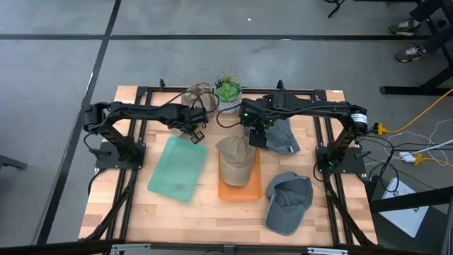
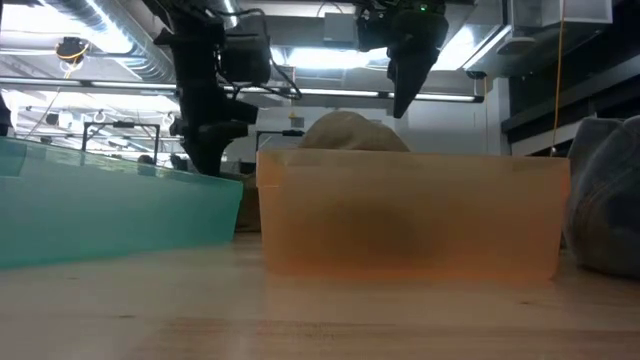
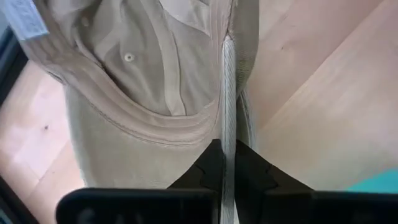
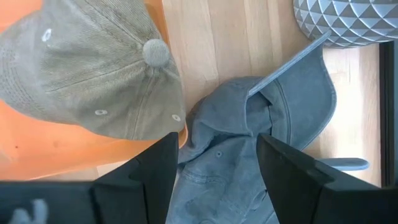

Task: Pick & Place hat
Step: Put the left brown cap into the orange bin

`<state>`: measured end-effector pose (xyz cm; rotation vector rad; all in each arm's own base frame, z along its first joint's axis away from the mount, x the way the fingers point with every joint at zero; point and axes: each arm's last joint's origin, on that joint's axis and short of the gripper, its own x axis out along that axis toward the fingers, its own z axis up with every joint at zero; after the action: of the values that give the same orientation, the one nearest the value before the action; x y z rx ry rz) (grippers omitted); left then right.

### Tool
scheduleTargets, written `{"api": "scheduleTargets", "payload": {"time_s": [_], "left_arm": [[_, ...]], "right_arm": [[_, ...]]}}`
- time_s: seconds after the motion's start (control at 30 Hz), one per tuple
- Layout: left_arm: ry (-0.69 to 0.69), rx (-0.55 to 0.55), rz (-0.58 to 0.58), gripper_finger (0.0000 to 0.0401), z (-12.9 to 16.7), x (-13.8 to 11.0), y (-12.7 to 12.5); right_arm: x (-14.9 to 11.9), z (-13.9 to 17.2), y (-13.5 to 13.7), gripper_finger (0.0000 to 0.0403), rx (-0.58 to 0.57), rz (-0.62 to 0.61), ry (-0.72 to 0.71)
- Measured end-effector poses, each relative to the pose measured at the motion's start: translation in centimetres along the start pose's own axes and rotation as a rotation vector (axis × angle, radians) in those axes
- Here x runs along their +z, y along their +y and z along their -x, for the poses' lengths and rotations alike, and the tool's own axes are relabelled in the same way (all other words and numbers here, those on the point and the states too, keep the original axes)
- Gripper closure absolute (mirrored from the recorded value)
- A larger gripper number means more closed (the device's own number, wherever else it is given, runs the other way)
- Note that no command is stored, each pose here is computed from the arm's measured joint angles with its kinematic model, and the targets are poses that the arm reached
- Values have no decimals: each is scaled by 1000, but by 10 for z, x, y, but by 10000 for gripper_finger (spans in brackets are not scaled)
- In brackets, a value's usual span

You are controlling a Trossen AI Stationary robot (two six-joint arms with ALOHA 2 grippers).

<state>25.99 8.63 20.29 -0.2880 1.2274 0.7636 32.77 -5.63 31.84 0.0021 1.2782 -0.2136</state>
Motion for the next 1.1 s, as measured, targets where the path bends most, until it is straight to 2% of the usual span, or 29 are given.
{"api": "scheduleTargets", "payload": {"time_s": [0.27, 0.4, 0.5, 0.6, 0.73, 0.97, 1.1], "left_arm": [[-155, -69, -6, 391, 45, -6, 13], [-252, -110, 23, 391, 75, -14, 28], [-323, -180, 42, 391, 97, -23, 38], [-388, -273, 50, 391, 116, -33, 48], [-474, -390, 39, 390, 138, -46, 58], [-720, -640, -10, 390, 173, -52, 67], [-790, -731, -58, 390, 182, -51, 64]], "right_arm": [[0, 0, 0, 187, -1, 66, -1], [-2, -4, 0, 187, -21, 147, 9], [-14, -7, -1, 187, -32, 183, 16], [-33, -7, -3, 187, -34, 163, -43], [-57, 1, -3, 187, -49, 92, -257], [-76, 7, 0, 187, -61, -74, -849], [-77, 2, 5, 187, -25, -48, -1107]]}}
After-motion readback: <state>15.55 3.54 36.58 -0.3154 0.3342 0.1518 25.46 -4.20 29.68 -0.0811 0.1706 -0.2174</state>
